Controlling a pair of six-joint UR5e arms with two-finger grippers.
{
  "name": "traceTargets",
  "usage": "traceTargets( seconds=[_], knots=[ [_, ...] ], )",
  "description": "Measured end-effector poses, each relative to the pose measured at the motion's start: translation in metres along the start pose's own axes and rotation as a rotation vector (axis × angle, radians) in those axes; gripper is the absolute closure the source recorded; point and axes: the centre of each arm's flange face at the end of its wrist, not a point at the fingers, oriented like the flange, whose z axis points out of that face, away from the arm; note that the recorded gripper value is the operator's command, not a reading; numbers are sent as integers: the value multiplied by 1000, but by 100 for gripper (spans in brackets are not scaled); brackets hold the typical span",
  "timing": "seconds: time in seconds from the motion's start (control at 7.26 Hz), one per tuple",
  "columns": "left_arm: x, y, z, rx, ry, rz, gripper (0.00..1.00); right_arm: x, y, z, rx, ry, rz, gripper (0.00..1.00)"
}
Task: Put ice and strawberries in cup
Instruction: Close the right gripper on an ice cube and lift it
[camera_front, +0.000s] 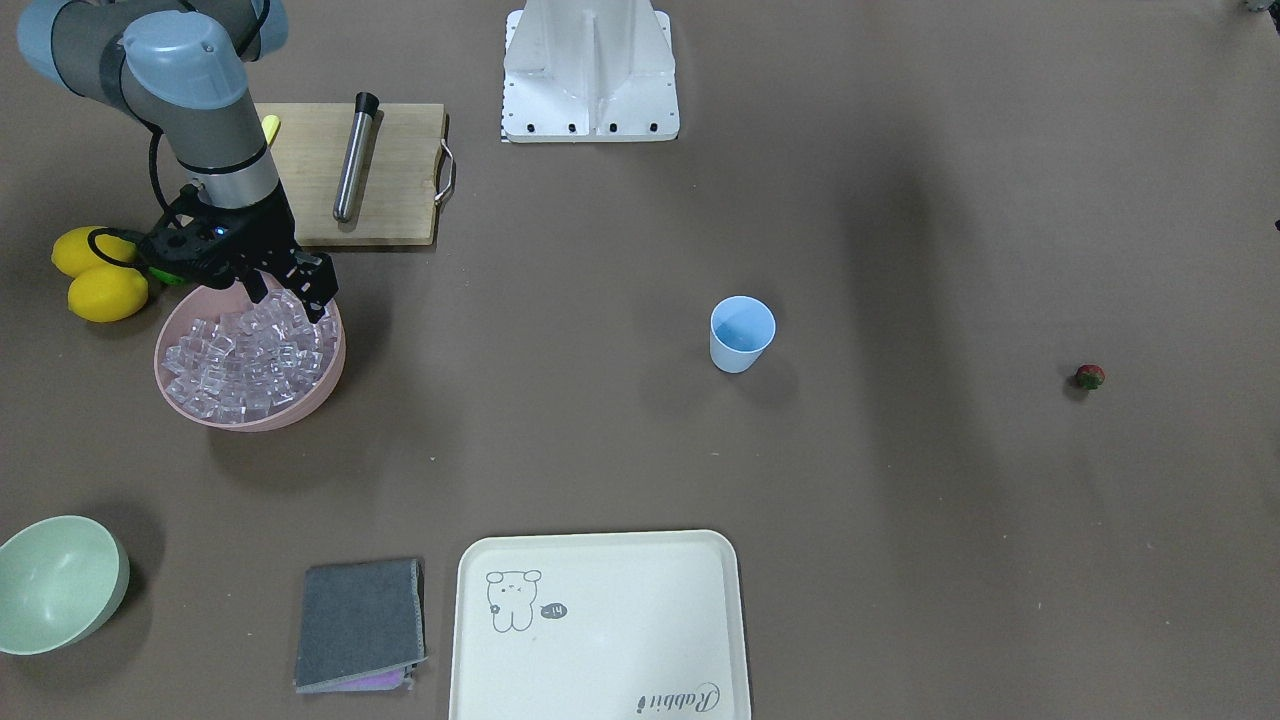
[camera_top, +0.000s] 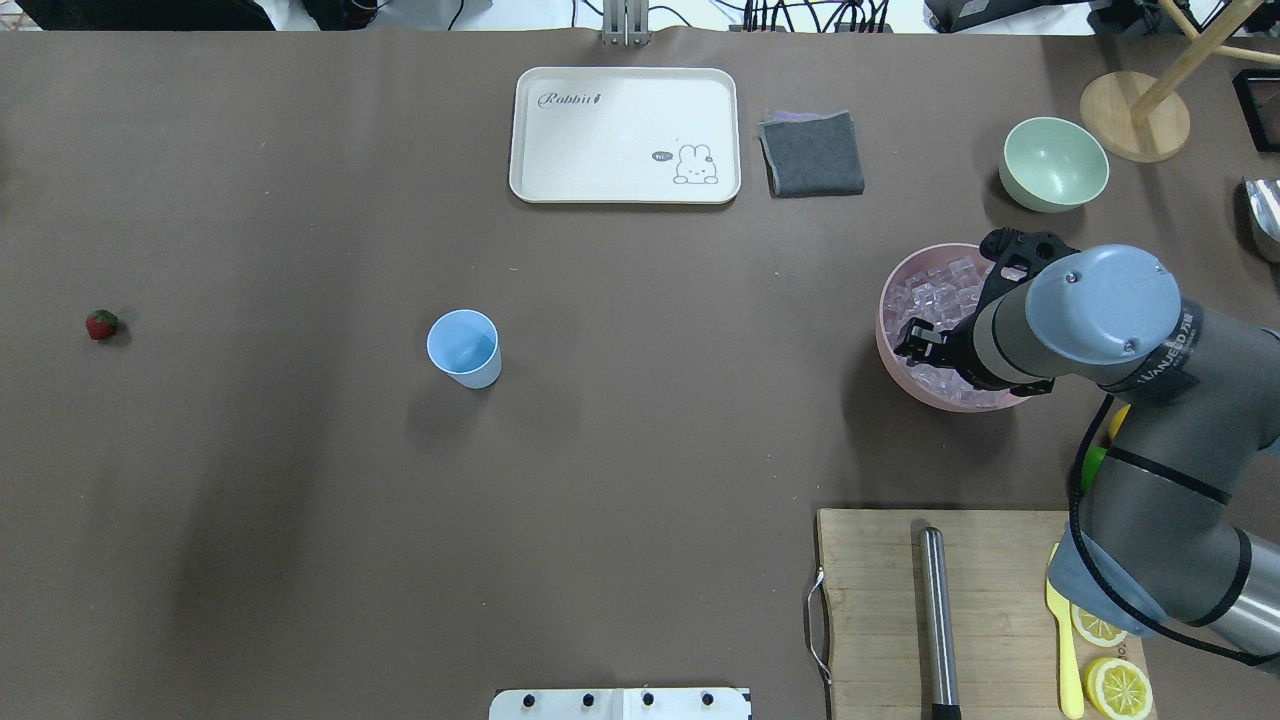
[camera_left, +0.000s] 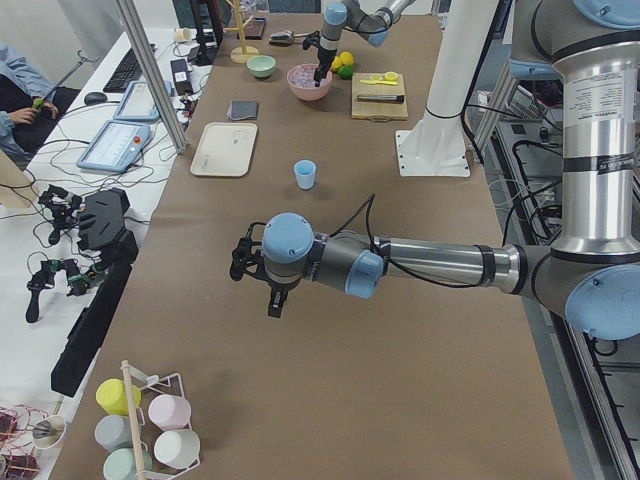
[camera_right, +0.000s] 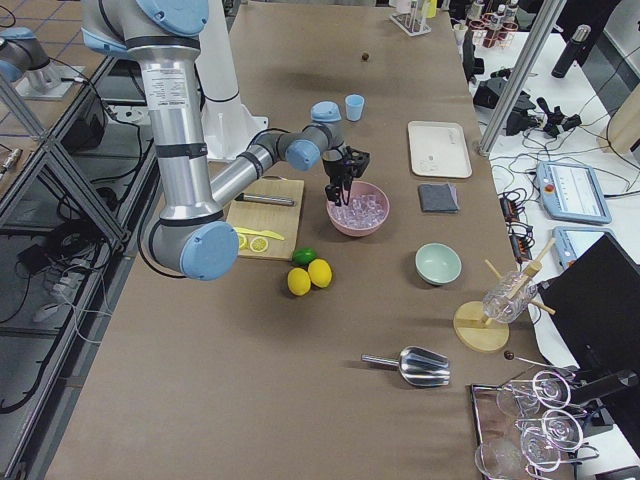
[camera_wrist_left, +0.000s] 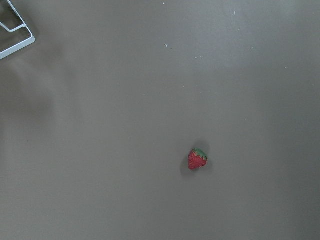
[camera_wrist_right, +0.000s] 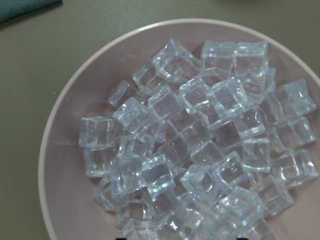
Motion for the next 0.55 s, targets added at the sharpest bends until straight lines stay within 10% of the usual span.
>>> traceTargets(
  seconds=[0.14,0.41,0.55],
  knots=[
    [0,0,0,0,0,0,2,1,6,2,-3,4,-8,30],
    [1,-1,0,0,3,0,2,0,17,1,6,4,-28,100],
    [1,0,0,0,4,-1,2,1,20,-1,13,3,-32,100]
  ],
)
